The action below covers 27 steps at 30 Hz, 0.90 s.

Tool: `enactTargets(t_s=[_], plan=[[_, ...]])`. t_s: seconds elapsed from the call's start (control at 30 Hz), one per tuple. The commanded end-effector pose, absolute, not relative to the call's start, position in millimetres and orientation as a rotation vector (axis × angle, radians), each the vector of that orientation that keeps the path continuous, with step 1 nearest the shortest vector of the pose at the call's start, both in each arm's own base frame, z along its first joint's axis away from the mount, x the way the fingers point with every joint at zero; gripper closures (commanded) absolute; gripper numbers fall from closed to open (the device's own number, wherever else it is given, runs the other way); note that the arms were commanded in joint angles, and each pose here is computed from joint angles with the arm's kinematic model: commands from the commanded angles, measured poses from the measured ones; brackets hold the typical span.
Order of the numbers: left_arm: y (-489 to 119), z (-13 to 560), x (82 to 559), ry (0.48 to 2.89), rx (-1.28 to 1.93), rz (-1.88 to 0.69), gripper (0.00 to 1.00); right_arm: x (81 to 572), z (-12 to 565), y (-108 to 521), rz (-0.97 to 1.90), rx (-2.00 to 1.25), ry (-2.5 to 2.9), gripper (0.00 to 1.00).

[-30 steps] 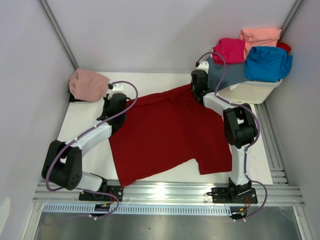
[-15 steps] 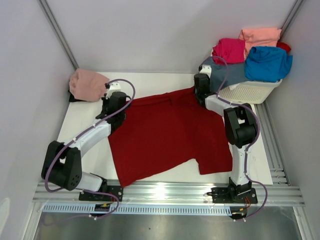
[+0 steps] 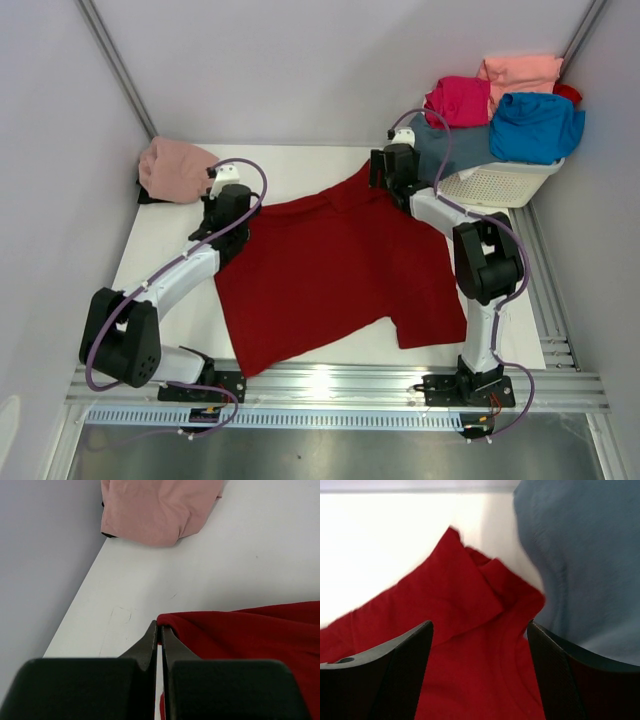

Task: Fold and stack the t-shirts
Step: Flatten out the tshirt

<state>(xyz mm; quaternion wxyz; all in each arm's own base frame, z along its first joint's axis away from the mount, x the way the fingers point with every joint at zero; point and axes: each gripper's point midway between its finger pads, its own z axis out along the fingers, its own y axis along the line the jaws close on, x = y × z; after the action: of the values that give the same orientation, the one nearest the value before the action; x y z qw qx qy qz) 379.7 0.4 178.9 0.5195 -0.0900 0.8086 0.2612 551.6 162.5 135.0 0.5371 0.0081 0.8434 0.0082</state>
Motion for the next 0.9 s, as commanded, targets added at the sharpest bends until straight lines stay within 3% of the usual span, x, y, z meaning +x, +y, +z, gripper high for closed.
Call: enactTargets(t_s=[0.0, 0.53, 0.87], plan=[[-3.4, 182.3, 378.4, 1.917, -0.255, 0.588, 0.99, 541.1, 134.1, 172.6, 0.056, 0.015, 2.048, 0.22], [-21.9, 187.8, 372.7, 1.929, -0.223, 0.526, 1.0, 552.5, 76.7, 173.5, -0.047, 0.005, 2.147, 0.36], [-37.1, 195.4, 359.6, 1.89, -0.204, 0.386, 0.99, 573.6, 58.9, 161.7, -0.118, 0.017, 2.147, 0.39]])
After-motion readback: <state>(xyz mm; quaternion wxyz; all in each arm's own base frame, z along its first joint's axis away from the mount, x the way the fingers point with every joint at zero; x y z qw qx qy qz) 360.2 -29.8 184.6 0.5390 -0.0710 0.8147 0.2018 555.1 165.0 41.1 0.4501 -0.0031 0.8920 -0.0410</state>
